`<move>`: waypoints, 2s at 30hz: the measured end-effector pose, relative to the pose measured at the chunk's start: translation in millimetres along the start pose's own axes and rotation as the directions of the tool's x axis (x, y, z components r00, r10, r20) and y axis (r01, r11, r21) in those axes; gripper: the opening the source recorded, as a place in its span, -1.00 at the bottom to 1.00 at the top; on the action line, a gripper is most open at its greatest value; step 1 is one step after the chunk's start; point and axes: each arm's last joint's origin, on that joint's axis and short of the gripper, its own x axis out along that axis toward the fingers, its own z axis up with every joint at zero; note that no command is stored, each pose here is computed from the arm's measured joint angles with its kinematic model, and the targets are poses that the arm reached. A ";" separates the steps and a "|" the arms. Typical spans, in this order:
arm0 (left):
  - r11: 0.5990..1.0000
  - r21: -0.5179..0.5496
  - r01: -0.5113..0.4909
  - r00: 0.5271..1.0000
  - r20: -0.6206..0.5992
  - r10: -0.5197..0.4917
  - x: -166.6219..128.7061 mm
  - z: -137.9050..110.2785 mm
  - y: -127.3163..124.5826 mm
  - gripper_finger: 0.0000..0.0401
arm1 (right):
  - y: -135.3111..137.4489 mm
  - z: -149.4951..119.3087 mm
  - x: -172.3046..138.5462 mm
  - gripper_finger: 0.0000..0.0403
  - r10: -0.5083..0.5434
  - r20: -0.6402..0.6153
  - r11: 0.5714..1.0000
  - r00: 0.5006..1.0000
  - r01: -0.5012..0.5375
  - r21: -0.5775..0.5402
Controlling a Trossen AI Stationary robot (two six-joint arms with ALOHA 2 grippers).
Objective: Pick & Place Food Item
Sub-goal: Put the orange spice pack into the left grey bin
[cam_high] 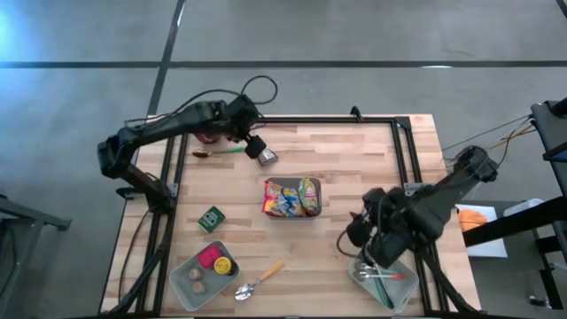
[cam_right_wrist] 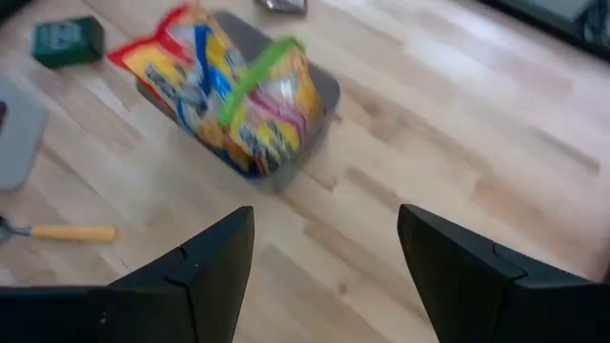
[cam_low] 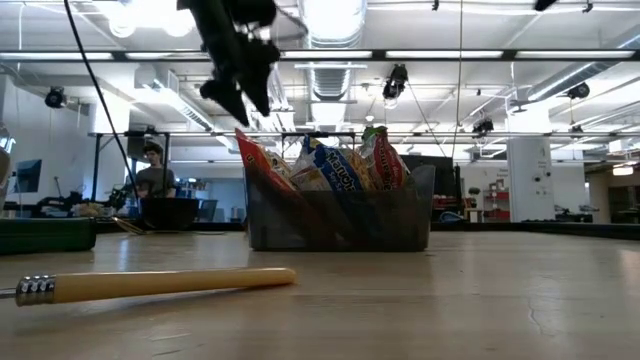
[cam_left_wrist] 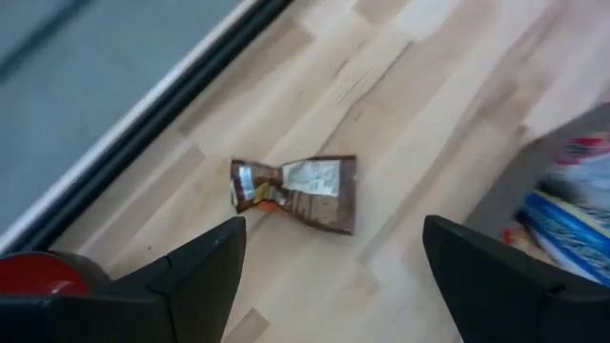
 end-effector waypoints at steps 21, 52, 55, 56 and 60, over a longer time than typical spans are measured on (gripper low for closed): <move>0.756 0.641 0.131 0.981 -0.196 -0.003 69.2 -34.3 -37.3 0.62 | -53.7 109.5 -0.4 0.27 0.232 0.182 0.965 0.956 -0.202 -0.166; 0.659 0.746 -0.094 0.977 -0.059 0.206 158.5 -77.4 -57.7 0.62 | -53.5 97.6 11.1 0.27 0.243 0.127 0.958 0.962 -0.217 -0.188; 0.670 0.735 -0.109 0.979 -0.036 0.199 161.9 -74.7 -56.0 0.62 | -53.3 97.3 11.1 0.27 0.249 0.119 0.956 0.961 -0.224 -0.188; 0.674 0.730 -0.115 0.980 -0.026 0.196 163.2 -73.7 -54.9 0.61 | -53.3 97.3 11.1 0.27 0.249 0.119 0.956 0.961 -0.225 -0.189; 0.671 0.731 -0.122 0.980 -0.017 0.197 165.7 -72.3 -50.4 0.53 | -53.2 97.2 11.1 0.27 0.251 0.115 0.955 0.961 -0.227 -0.191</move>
